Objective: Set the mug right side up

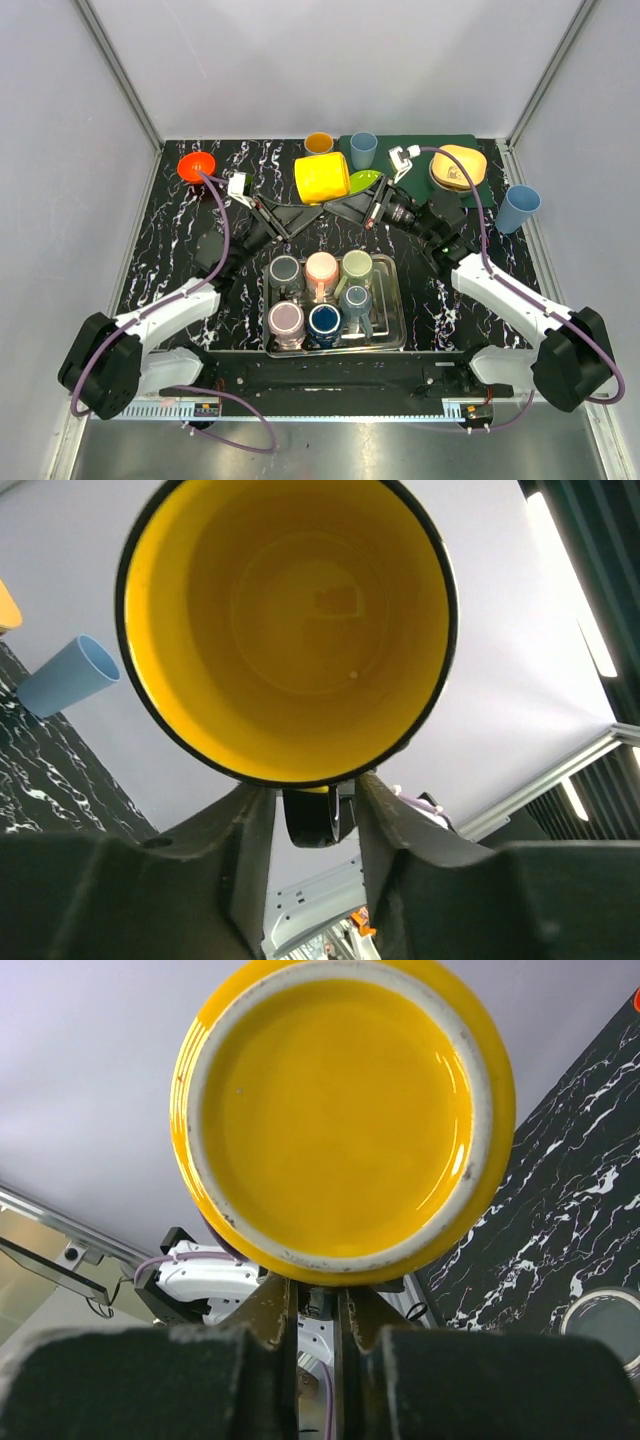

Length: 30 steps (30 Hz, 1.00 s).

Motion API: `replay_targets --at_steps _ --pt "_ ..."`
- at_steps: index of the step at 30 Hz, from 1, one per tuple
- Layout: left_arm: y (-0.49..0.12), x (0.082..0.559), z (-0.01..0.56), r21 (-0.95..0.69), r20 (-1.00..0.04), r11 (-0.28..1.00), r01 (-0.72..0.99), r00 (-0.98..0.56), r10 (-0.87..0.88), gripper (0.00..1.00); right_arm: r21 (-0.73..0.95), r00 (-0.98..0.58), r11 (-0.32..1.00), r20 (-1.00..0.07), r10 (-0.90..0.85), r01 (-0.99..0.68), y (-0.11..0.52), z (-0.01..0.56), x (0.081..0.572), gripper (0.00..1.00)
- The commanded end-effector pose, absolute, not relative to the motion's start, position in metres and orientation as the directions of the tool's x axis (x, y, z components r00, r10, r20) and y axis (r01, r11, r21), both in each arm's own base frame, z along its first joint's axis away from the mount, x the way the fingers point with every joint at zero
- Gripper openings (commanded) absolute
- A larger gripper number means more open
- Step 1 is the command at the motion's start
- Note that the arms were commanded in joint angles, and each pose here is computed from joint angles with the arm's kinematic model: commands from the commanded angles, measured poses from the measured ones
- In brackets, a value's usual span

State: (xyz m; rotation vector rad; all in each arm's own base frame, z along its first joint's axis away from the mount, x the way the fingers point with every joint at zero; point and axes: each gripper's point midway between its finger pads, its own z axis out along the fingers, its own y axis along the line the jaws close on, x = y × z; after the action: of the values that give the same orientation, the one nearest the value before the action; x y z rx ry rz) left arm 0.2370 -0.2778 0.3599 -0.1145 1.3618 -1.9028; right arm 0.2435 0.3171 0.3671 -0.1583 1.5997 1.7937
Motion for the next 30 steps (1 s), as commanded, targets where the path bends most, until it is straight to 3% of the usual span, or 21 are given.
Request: replay_targets --at_steps 1,2,3,4,11,13,15,18,24,28,30 --pt "-0.265 0.211 0.431 -0.669 -0.384 -0.271 0.692 -0.634 -0.671 0.32 0.779 -0.721 -0.007 -0.578 0.382 -0.628 0.32 0.371 0.23 0.0" --pt "-0.265 0.21 0.432 -0.665 -0.385 -0.274 0.695 -0.632 -0.672 0.24 0.78 -0.724 -0.011 -0.577 0.377 -0.626 0.32 0.371 0.229 0.0" --pt "-0.264 0.209 0.434 -0.658 -0.387 -0.278 0.7 -0.632 -0.672 0.05 0.782 -0.727 -0.008 -0.576 0.374 -0.623 0.32 0.369 0.229 0.0" --pt "-0.265 0.209 0.433 -0.66 -0.386 -0.28 0.697 -0.635 -0.67 0.0 0.782 -0.728 -0.008 -0.575 0.372 -0.623 0.32 0.369 0.228 0.0" --pt "-0.26 0.212 0.432 -0.672 -0.396 -0.225 0.705 -0.6 -0.696 0.0 0.773 -0.709 0.071 -0.61 0.354 -0.63 0.317 0.366 0.229 0.02" --pt "-0.261 0.224 0.42 -0.703 -0.441 -0.11 0.703 -0.552 -0.708 0.0 0.786 -0.72 0.134 -0.61 0.331 -0.604 0.314 0.36 0.232 0.26" --pt "-0.257 0.227 0.419 -0.698 -0.503 0.003 0.716 -0.488 -0.713 0.0 0.778 -0.712 0.213 -0.627 0.317 -0.59 0.31 0.349 0.236 0.56" --pt "-0.248 0.235 0.419 -0.685 -0.564 0.134 0.716 -0.405 -0.72 0.0 0.762 -0.698 0.278 -0.648 0.307 -0.585 0.305 0.347 0.239 0.74" --pt "-0.228 0.257 0.412 -0.664 -0.669 0.386 0.64 -0.28 -0.688 0.0 0.735 -0.709 0.454 -0.652 0.269 -0.504 0.294 0.321 0.254 0.83" --pt "-0.182 0.306 0.385 -0.596 -0.8 0.728 0.339 -0.175 -0.574 0.0 0.584 -0.649 0.746 -0.709 0.276 -0.321 0.247 0.295 0.284 0.84" --pt "-0.165 0.33 0.354 -0.517 -0.846 0.837 0.178 -0.251 -0.47 0.0 0.538 -0.634 0.799 -0.723 0.273 -0.269 0.227 0.292 0.28 0.83"
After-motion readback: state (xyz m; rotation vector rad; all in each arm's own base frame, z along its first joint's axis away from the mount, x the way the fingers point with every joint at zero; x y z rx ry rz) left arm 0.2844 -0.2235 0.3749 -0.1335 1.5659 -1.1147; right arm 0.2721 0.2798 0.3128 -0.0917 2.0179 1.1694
